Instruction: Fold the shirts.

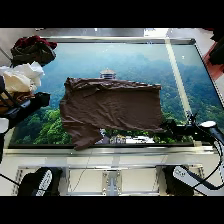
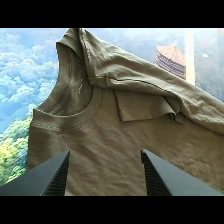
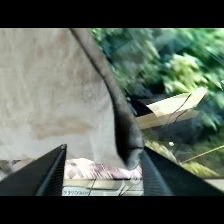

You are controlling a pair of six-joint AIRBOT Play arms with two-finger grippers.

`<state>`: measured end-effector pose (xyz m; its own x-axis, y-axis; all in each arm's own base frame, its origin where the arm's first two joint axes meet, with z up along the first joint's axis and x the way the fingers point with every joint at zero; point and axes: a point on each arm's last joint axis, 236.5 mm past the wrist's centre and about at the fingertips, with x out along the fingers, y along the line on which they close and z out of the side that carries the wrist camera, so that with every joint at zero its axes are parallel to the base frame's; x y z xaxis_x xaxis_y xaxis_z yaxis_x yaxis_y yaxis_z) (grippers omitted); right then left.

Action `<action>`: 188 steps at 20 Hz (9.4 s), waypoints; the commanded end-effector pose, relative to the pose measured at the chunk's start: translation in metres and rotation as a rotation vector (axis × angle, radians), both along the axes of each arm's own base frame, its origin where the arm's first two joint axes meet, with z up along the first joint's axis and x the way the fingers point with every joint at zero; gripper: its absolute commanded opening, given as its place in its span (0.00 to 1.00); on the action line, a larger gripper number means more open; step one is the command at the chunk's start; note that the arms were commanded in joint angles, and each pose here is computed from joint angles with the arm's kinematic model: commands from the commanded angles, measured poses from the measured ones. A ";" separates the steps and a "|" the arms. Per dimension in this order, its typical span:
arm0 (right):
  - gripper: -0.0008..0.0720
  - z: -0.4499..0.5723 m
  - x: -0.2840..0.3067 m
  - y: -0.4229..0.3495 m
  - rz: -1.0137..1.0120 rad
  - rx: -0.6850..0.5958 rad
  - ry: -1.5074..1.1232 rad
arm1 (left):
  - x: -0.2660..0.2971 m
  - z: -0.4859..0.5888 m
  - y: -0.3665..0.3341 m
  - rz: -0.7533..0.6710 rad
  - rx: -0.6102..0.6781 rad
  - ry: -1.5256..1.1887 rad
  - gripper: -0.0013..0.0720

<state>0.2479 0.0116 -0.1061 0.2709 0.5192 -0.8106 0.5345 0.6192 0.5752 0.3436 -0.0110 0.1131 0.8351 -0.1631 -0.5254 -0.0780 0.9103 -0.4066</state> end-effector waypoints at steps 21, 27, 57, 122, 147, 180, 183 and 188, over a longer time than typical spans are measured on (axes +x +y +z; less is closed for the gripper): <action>0.05 0.081 0.071 0.026 0.006 0.198 -0.362 | -0.049 -0.186 -0.043 0.163 -0.498 0.651 0.97; 0.05 0.100 0.076 0.034 0.001 0.263 -0.410 | -0.049 -0.215 -0.041 0.209 -0.520 0.720 0.97; 0.05 0.124 0.095 0.032 -0.090 0.329 -0.484 | -0.041 -0.192 0.008 0.167 -0.525 0.669 0.81; 0.04 0.159 0.232 -0.010 0.291 -0.421 -0.606 | 0.169 -0.094 -0.032 -0.275 0.355 0.473 0.03; 0.49 0.079 0.139 -0.006 0.387 -0.395 -0.309 | 0.098 -0.122 -0.045 -0.338 0.291 0.563 0.84; 0.64 0.097 0.024 0.021 0.236 -0.146 -0.369 | -0.170 -0.214 -0.077 0.119 -0.320 0.841 0.84; 0.64 0.098 0.023 0.022 0.243 -0.142 -0.369 | -0.149 -0.212 -0.085 0.126 -0.383 0.779 0.61; 0.64 0.098 0.022 0.023 0.245 -0.141 -0.369 | -0.154 -0.215 -0.083 0.111 -0.354 0.794 0.37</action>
